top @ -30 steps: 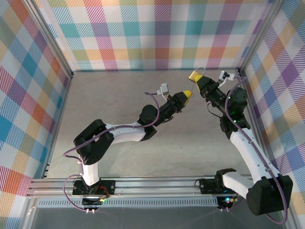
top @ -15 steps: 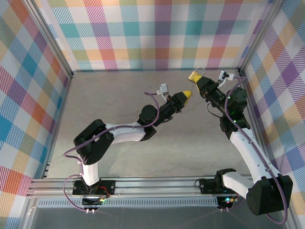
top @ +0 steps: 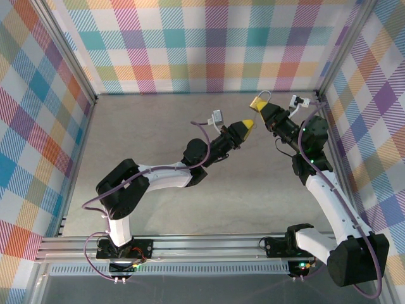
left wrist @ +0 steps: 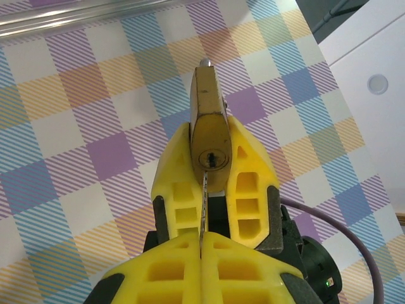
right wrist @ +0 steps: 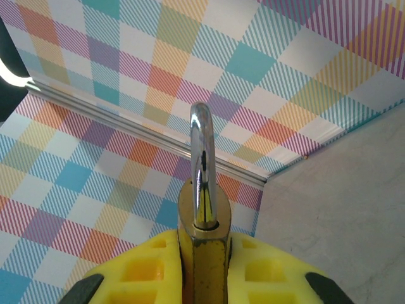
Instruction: Unlock with the key
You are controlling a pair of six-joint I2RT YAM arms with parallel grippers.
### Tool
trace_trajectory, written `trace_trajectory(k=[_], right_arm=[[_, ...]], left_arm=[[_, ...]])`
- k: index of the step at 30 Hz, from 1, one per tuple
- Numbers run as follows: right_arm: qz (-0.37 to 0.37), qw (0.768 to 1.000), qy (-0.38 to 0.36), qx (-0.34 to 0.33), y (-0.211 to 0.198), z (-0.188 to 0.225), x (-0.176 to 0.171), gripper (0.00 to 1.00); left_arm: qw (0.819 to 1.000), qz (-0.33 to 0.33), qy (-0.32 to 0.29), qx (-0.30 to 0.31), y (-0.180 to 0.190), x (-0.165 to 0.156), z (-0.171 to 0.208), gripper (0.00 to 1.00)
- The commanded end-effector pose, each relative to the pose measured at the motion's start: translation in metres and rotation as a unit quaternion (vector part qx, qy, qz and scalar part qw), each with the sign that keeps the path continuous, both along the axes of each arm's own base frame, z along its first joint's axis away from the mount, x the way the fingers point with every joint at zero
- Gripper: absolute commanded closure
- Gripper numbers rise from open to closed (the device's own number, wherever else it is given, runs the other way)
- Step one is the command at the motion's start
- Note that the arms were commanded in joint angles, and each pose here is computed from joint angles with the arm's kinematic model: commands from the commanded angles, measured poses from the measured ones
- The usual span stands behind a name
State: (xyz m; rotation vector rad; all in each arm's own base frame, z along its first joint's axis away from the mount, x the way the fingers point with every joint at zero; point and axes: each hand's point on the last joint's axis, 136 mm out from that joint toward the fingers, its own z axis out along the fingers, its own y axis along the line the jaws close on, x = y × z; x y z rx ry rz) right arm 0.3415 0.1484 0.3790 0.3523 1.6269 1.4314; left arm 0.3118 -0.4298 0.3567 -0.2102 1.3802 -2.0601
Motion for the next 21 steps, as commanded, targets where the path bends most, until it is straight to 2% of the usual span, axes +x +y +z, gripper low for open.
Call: trace_trajectory(k=[1,21], right_arm=[[0.008,0.998,-0.058,-0.004,0.0020,0.0274,-0.0133,1.00],[0.024,0.998,-0.059,-0.004,0.0069,0.0252,-0.0135,1.00]], left_arm=[[0.999,0.006,-0.034,-0.031,0.0167,-0.0073,0.0321,1.00],[0.999,0.003,-0.036,-0.027,0.0167,-0.0025,0.0326,1.00]])
